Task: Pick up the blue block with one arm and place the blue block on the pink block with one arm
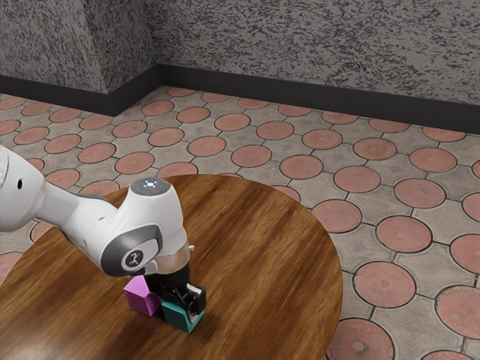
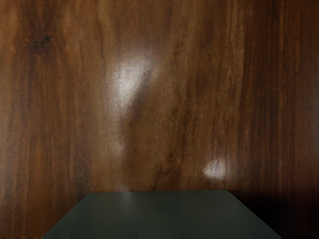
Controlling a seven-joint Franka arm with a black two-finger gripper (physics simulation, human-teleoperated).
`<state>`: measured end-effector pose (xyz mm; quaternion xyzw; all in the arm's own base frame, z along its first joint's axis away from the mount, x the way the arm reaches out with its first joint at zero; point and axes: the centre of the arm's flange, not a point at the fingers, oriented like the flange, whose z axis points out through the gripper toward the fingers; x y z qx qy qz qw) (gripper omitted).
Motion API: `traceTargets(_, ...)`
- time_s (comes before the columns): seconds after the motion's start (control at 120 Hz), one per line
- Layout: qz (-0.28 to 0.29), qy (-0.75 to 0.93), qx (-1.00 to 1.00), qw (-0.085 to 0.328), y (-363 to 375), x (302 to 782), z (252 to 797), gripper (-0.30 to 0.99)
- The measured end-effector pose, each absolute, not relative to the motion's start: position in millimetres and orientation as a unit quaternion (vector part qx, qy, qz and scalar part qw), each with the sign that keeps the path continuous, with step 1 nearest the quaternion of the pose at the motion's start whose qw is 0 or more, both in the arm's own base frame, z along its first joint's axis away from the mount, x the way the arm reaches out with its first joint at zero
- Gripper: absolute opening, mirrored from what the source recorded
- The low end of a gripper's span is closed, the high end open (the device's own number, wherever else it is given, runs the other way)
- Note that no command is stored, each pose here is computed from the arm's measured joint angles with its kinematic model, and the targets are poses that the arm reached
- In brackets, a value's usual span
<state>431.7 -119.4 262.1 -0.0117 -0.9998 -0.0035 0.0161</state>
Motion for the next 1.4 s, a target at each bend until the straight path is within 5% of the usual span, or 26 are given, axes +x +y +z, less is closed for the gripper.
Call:
traceTargets(0.733, 0.012, -1.0, 0.007, 0.004, -118, 436, 272, 0.31)
traceTargets(1.117, 0.025, -0.999, 0.011, -0.04, -115, 440, 316, 0.32)
traceTargets(1.4, 0.026, -0.999, 0.028, -0.036, -94, 433, 337, 0.32)
